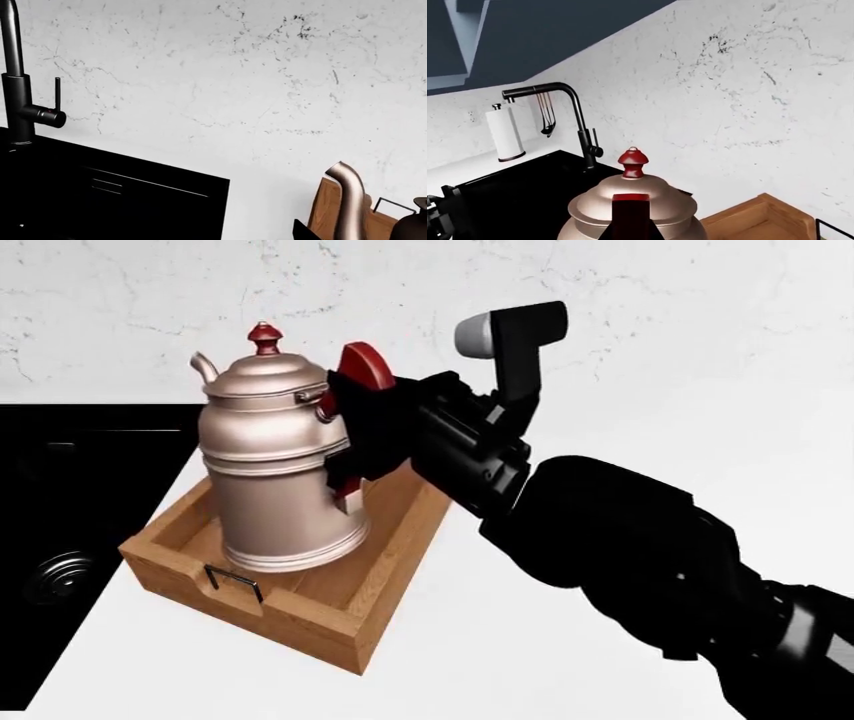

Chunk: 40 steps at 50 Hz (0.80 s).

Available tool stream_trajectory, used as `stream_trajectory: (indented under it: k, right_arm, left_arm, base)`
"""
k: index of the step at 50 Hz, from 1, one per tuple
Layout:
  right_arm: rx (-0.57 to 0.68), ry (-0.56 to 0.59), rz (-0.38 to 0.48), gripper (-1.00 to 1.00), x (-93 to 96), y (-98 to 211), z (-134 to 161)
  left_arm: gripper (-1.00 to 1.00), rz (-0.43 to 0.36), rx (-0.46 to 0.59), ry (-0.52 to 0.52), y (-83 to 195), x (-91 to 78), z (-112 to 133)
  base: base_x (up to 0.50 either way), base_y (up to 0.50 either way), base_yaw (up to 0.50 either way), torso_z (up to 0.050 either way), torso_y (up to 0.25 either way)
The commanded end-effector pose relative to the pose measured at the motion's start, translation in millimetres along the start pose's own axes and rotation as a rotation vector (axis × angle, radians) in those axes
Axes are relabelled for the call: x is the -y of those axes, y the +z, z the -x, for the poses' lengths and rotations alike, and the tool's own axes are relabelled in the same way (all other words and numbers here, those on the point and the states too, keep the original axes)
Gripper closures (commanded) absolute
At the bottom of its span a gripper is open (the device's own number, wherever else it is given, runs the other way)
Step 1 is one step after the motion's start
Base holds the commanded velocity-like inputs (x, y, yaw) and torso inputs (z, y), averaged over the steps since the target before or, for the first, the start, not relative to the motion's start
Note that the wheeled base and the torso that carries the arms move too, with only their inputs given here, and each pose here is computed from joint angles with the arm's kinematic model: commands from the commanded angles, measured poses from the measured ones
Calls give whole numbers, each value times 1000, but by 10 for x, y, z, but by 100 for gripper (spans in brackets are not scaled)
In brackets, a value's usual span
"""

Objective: Pick the kettle from the counter and place it on the tray. Then pick the mug from the cabinet and place it on the tray. Then close the cabinet doors.

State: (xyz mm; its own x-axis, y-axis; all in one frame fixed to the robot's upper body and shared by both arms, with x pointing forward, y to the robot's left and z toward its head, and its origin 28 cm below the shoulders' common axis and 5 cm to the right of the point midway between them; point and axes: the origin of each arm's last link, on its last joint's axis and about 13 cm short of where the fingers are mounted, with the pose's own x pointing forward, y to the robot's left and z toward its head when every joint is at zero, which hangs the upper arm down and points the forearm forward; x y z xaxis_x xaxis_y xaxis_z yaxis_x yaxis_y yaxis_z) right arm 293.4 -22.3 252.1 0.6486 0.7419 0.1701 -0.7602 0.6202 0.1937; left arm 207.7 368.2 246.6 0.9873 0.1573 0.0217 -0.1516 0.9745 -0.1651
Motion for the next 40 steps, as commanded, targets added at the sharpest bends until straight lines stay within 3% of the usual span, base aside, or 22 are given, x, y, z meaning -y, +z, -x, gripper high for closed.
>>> stream_trajectory:
  k: [1, 19, 20, 40]
  right_arm:
    - [32, 1, 0, 100, 73, -59, -25]
    - [18, 9, -22, 100, 112, -136, -29]
    - [14, 9, -20, -100, 112, -135, -29]
    - [8, 24, 1, -100, 81, -80, 14]
  left_arm:
    - [-100, 2, -3, 4, -22, -13, 4]
    - [-100, 5, -11, 8, -54, -30, -9]
    - [-100, 6, -11, 8, -54, -31, -10]
    - [-100, 10, -8, 10, -46, -37, -7]
  base:
    - [0, 0, 0, 0, 10]
    - [0, 0, 0, 0, 0]
    - [0, 0, 0, 0, 0]
    - [0, 0, 0, 0, 0]
